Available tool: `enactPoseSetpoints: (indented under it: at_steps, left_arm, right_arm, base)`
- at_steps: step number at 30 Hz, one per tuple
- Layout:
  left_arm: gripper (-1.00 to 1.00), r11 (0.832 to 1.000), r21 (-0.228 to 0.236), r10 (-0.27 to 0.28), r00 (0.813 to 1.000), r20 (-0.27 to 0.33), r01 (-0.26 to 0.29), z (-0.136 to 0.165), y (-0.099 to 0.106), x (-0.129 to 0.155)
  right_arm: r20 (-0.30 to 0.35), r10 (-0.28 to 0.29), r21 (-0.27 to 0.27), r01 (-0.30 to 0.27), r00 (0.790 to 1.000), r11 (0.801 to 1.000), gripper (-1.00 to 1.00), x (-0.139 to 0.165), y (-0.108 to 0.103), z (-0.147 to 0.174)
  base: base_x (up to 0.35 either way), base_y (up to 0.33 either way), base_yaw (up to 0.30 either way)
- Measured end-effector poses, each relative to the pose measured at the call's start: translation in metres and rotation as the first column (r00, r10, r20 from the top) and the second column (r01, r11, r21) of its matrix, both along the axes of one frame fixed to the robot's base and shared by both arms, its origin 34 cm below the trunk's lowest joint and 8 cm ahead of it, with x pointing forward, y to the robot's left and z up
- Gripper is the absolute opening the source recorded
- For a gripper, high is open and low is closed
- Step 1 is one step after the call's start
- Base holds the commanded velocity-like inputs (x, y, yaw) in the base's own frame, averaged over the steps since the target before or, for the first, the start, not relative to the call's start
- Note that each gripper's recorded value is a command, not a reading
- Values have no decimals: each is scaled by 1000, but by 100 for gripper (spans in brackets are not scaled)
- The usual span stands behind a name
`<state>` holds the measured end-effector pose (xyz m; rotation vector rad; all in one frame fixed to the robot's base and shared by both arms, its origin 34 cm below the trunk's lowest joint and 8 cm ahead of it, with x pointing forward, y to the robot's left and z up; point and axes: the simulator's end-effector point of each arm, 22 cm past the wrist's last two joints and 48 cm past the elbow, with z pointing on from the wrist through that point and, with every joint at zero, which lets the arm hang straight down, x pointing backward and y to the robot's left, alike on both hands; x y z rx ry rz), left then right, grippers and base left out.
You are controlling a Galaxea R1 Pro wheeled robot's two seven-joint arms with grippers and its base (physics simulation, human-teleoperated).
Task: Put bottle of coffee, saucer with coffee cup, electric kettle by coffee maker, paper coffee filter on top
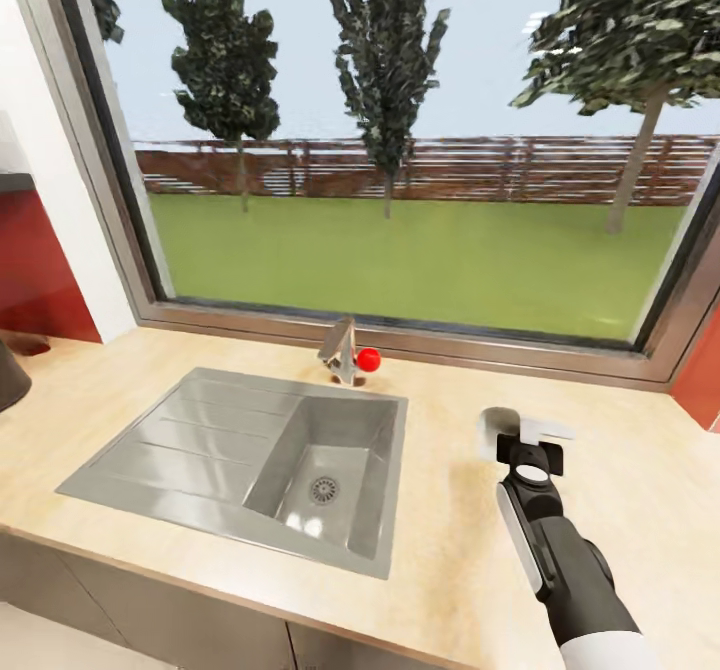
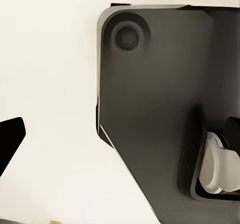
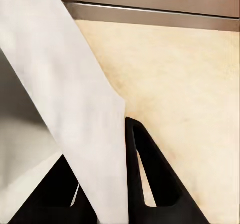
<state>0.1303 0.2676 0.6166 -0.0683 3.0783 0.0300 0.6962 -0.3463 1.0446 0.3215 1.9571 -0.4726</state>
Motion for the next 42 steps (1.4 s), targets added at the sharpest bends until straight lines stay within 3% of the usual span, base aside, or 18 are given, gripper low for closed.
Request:
enactPoseSetpoints:
  at_steps: [8, 42]
  left_arm:
    - [100, 1000, -12, 1, 1000, 0, -1, 0, -9, 0]
    - [100, 1000, -13, 2, 1000, 3, -2, 0, -10, 1]
  right_arm:
    - [0, 0, 0, 0, 1000, 1000, -100, 0, 0, 0]
    - [1, -1, 0, 1, 1000, 1000, -100, 0, 0, 0]
  base:
    - [0, 313, 298]
    - [0, 315, 282]
